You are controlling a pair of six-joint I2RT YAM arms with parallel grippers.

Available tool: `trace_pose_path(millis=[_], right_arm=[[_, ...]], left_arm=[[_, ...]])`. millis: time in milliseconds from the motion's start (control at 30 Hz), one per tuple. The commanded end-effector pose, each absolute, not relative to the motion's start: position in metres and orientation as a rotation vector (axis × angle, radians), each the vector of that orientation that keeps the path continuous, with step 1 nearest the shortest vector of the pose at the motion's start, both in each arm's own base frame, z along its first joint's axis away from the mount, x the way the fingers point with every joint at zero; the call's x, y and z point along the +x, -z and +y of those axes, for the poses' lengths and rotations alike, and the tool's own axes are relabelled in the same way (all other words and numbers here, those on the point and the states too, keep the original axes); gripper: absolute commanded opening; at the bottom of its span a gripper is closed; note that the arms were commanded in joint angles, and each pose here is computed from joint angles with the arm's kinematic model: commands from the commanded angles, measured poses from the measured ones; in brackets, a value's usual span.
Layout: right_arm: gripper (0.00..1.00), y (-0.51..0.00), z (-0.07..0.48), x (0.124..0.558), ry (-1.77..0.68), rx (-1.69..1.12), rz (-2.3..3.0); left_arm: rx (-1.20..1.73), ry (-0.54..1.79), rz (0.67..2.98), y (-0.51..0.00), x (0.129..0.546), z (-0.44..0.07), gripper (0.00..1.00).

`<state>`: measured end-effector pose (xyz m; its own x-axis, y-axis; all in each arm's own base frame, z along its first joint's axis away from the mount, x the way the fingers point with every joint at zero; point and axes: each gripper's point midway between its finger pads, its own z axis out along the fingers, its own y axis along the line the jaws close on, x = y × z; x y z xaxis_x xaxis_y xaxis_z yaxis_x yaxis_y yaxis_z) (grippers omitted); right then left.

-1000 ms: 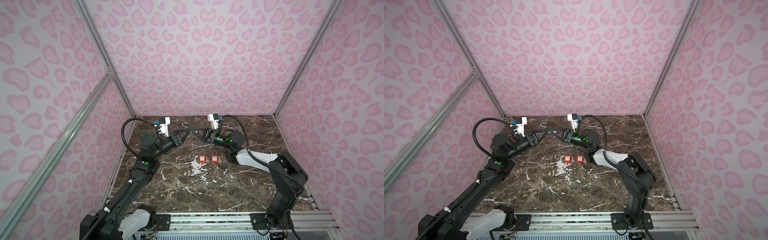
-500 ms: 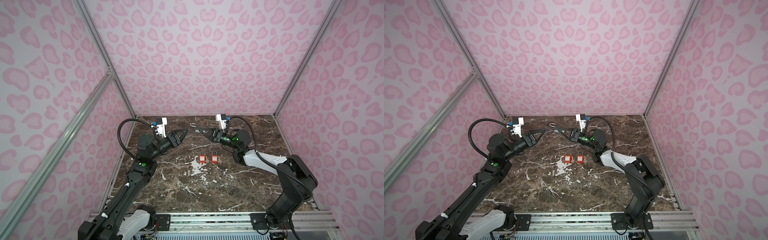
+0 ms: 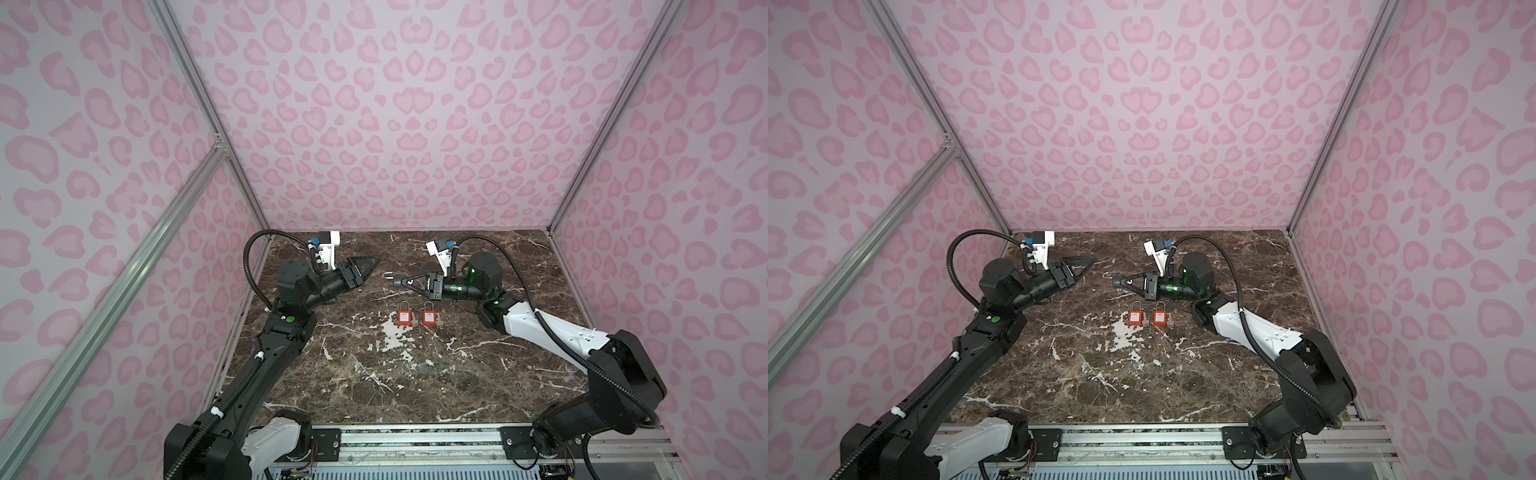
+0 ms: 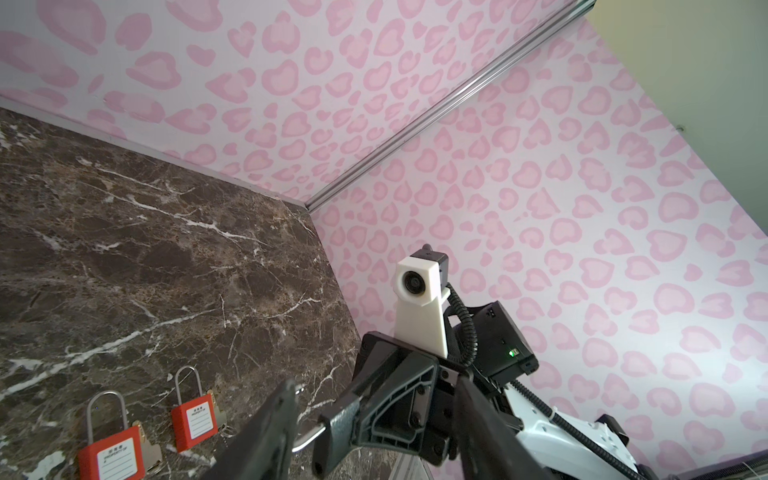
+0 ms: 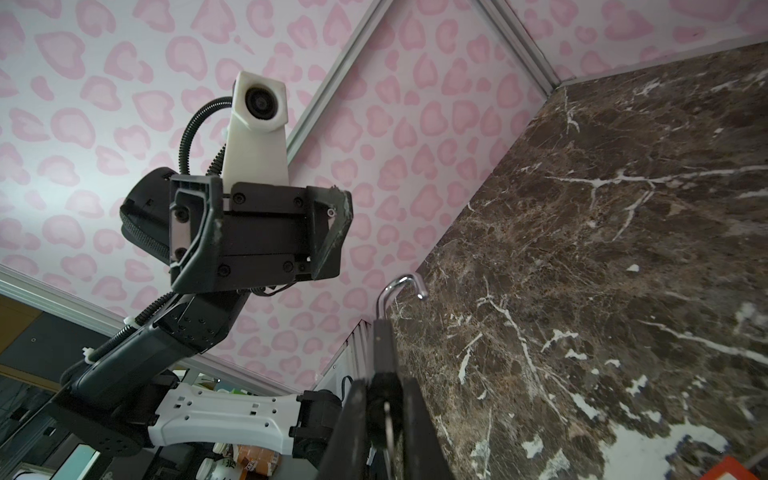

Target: Lock with the key

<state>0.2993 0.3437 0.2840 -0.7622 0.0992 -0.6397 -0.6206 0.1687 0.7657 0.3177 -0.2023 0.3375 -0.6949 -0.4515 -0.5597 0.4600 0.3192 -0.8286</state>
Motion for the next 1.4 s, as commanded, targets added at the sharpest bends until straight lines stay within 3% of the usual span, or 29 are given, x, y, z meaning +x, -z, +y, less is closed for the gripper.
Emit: trace_pose_path(millis=[0, 1067, 1200, 1367], right_arm=[[0.06, -0.287, 0.347, 0.296, -1.647, -0.556, 1.865], [0.05, -0.318, 0.346, 0.306, -1.763, -0.488, 1.741], [0.05, -0.318, 0.343, 0.309, -1.760, -0.472, 1.742], [0.05, -0.316, 0.343, 0.309, -1.768, -0.467, 1.744]], left_arm=[[0.087, 1.529, 1.781, -0.349, 0.312, -0.211, 0.62], [0.093, 1.540, 1.848, -0.327, 0.309, -0.218, 0.59], [0.095, 1.541, 1.848, -0.327, 0.309, -0.219, 0.54], [0.096, 1.540, 1.847, -0.327, 0.309, -0.219, 0.38]])
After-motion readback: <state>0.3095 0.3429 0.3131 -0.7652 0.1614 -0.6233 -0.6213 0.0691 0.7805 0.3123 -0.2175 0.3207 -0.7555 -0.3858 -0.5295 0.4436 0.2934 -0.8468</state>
